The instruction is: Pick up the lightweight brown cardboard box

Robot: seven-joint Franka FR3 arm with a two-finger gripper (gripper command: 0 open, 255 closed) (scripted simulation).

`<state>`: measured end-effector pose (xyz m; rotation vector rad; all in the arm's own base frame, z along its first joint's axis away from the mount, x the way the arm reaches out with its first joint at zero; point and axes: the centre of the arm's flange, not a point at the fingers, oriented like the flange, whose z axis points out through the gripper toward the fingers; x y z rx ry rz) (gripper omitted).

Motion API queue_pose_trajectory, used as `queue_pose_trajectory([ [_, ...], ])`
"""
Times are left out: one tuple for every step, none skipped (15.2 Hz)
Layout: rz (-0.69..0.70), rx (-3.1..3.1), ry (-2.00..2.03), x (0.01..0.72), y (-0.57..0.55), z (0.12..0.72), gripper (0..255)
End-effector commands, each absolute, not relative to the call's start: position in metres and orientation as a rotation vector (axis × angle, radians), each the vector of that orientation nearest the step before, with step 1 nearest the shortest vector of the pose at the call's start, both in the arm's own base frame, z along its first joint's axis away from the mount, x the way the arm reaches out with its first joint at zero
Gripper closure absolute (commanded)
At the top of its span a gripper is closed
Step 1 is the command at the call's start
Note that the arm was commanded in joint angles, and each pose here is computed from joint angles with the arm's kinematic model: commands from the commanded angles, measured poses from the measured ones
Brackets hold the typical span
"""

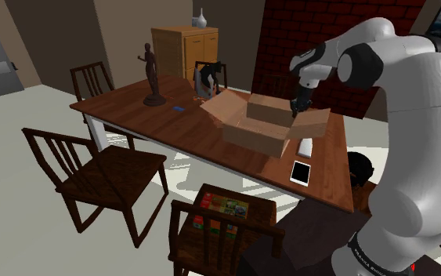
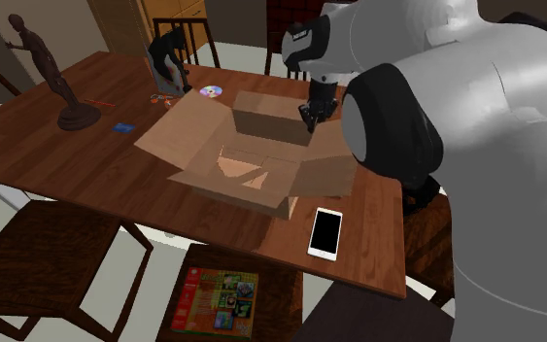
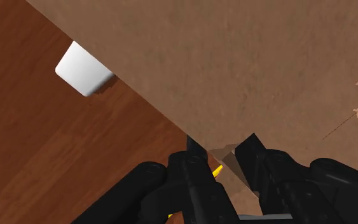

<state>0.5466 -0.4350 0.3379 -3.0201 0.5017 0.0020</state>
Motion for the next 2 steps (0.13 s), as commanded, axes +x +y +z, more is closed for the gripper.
queue_pose_trajectory([
  [0.001,-3.02,0.502,0.5469,-0.4348,0.3442,255],
  [0.001,-3.02,0.502,0.5469,-0.4348,0.3442,255],
])
